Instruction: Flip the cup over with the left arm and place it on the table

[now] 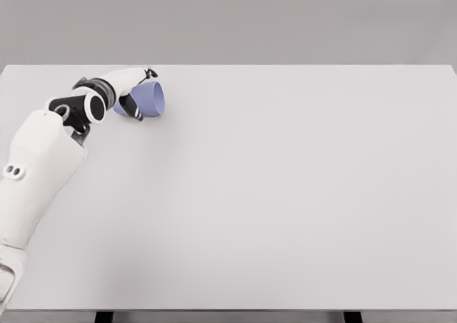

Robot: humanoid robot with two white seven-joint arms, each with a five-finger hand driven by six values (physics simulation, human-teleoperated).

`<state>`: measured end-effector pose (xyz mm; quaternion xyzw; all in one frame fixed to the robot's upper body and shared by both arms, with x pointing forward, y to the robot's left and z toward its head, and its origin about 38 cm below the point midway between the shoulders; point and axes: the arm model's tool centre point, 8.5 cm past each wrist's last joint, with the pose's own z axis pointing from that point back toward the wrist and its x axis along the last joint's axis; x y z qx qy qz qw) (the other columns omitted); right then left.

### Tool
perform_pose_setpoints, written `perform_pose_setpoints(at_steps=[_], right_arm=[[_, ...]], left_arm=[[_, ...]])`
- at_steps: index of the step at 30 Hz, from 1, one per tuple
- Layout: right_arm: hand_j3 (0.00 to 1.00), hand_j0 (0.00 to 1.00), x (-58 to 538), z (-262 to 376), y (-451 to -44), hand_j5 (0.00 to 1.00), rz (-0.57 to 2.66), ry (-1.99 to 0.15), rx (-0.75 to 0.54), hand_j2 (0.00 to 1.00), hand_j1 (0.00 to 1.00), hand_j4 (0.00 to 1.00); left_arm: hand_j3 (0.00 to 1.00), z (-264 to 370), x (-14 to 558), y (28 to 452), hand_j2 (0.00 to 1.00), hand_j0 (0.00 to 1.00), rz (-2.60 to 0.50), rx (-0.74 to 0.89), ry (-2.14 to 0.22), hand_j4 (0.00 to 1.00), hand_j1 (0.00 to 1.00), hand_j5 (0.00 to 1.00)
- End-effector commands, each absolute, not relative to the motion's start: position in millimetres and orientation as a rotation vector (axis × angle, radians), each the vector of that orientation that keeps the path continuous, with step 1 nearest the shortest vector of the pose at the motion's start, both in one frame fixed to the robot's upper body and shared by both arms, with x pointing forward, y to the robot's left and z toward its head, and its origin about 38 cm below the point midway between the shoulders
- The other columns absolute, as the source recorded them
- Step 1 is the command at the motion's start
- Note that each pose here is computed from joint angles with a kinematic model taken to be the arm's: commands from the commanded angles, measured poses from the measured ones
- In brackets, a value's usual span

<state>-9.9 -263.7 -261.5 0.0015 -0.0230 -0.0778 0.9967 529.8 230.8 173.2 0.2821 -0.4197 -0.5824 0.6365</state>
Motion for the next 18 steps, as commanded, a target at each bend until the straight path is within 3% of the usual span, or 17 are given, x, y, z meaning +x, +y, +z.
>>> perform_pose_setpoints(at_steps=[1,10,18], right_arm=[[1.00,1.00,-10,-261,-264,1.00,-0.156,-0.047,0.003,1.00,1.00,1.00],[1.00,1.00,-10,-261,-264,1.00,-0.156,-0.047,0.003,1.00,1.00,1.00],[1.00,1.00,-10,-262,-264,1.00,-0.156,-0.045,0.003,1.00,1.00,1.00]], left_arm=[[0.95,163,531,232,0.95,0.95,-1.333,0.636,-0.928,0.95,0.95,0.95],[0.94,164,537,220,0.94,0.94,-1.350,0.646,-0.928,0.94,0.94,0.94],[0.71,163,537,220,0.71,0.71,-1.346,0.642,-0.927,0.71,0.71,0.71]])
